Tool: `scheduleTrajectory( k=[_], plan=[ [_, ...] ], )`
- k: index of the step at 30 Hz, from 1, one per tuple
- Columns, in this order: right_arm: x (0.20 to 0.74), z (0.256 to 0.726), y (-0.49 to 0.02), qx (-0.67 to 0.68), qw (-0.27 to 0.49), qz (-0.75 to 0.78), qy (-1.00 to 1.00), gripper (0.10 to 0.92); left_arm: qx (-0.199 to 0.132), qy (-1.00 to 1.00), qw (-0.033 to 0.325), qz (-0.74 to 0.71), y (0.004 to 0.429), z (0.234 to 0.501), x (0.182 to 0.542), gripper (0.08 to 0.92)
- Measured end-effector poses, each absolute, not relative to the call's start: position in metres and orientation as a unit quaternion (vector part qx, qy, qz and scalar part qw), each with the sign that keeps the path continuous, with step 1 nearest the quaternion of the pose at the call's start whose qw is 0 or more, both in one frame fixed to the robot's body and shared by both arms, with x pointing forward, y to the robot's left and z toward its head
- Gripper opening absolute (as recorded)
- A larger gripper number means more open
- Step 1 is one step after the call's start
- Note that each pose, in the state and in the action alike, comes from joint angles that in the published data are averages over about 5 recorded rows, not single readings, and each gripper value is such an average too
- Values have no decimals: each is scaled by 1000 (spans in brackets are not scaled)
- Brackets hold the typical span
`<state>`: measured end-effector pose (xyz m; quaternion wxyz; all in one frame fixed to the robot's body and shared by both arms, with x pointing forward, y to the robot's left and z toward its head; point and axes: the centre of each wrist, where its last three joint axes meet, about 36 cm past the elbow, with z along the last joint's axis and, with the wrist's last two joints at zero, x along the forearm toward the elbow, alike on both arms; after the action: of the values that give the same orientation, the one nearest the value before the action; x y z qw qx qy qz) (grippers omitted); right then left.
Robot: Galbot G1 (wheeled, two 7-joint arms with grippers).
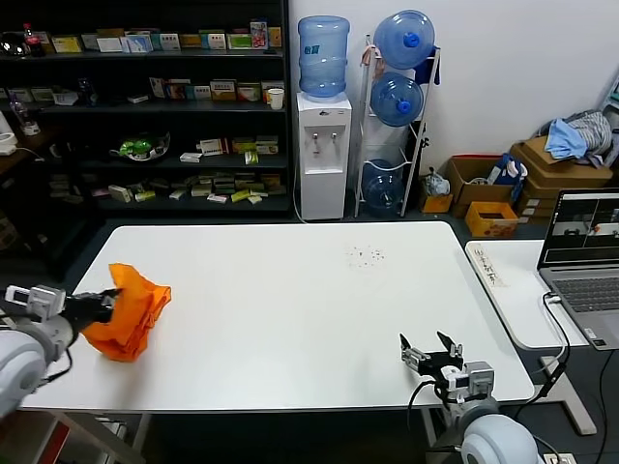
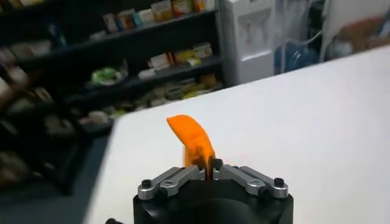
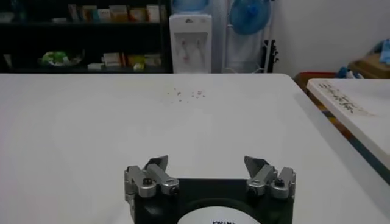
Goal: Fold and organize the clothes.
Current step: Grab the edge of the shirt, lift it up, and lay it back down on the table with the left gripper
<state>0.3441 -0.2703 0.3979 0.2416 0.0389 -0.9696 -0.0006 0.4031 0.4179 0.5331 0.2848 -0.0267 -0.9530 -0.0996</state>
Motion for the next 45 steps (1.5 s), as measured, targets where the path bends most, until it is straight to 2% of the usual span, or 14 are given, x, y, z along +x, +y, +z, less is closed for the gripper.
scheduleTrajectory(
  k=[6, 12, 26, 36, 45],
  plan=[
    [343, 393, -270, 25, 250, 1, -968, 823, -54, -951, 299, 61, 354, 518, 397, 124],
    [342, 390, -266, 16, 256, -1, -967, 823, -75, -932, 306, 179, 296, 498, 411, 124],
    [342, 388, -261, 12, 257, -6, -966, 823, -127, -895, 334, 267, 171, 464, 438, 124],
    [342, 389, -260, 14, 255, -7, -967, 823, -150, -886, 335, 284, 115, 462, 445, 124],
    [341, 392, -258, 18, 246, -9, -969, 823, -154, -885, 332, 288, 95, 457, 450, 125]
  ],
)
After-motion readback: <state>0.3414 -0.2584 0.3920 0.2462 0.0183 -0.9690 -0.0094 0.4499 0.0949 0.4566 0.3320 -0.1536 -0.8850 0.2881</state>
